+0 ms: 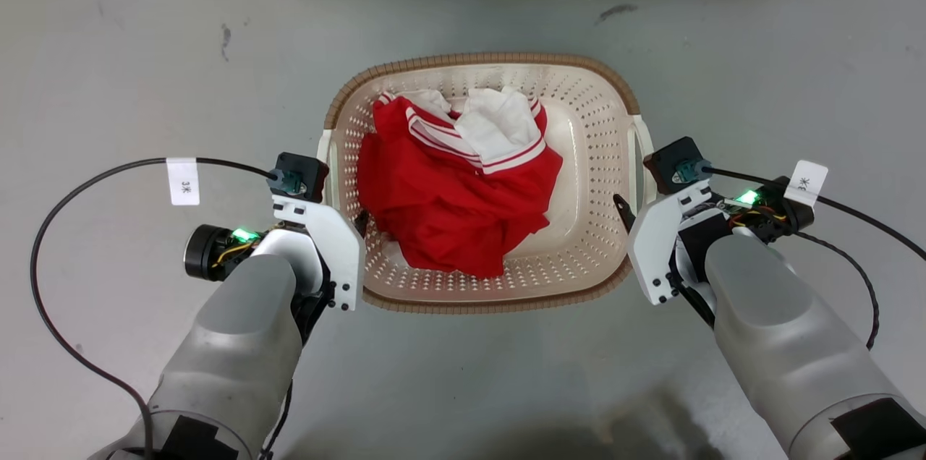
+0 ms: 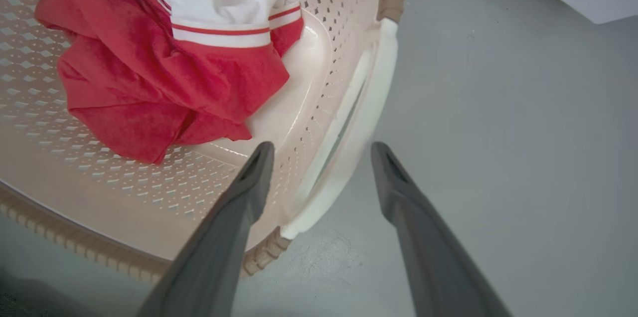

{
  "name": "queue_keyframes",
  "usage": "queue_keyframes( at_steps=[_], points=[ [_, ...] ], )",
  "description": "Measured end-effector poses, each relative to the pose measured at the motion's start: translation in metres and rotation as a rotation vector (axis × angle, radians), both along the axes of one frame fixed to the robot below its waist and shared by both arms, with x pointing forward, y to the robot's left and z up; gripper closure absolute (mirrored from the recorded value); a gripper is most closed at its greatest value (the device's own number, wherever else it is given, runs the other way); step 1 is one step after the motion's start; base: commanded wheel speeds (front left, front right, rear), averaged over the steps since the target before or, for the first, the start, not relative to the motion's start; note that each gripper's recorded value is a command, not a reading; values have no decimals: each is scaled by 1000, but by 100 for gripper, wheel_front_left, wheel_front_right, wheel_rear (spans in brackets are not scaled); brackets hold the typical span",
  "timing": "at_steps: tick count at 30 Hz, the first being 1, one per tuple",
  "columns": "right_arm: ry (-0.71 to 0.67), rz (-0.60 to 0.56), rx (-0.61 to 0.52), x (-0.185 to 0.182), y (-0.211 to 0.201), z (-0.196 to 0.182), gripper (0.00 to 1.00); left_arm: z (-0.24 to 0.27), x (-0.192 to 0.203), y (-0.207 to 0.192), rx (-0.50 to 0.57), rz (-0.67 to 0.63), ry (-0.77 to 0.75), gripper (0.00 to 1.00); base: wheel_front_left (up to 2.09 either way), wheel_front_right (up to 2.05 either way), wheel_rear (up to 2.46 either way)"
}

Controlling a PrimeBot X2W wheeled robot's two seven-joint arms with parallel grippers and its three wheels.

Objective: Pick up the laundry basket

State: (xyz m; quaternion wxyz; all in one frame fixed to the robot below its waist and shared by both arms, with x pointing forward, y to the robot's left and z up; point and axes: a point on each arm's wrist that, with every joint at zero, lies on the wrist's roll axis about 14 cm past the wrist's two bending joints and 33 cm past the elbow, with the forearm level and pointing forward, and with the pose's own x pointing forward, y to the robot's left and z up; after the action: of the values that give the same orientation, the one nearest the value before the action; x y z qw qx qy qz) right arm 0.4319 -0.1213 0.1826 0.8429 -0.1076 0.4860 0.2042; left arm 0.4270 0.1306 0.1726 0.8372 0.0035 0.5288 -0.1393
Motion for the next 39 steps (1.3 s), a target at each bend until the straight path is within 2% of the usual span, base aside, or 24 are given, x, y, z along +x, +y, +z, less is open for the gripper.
queue_keyframes(
  at_steps=[22, 23, 24, 25, 39],
  points=[
    [139, -17, 4, -19, 3, -40, 0, -36, -11, 0, 15, -51, 95, 0, 0, 0, 0],
    [141, -17, 3, -19, 3, -41, 34, -37, -13, -1, 14, -53, 102, 48, 0, 0, 0],
    [145, -20, 3, -20, 3, -41, 84, -37, -14, -3, 13, -56, 106, 100, 0, 0, 0],
    [146, -25, 4, -20, 2, -41, 100, -37, -14, -4, 12, -62, 108, 100, 0, 0, 0],
    [142, -34, -2, -16, 0, -36, 100, -33, -17, -4, 12, -69, 125, 100, 0, 0, 0]
  ],
)
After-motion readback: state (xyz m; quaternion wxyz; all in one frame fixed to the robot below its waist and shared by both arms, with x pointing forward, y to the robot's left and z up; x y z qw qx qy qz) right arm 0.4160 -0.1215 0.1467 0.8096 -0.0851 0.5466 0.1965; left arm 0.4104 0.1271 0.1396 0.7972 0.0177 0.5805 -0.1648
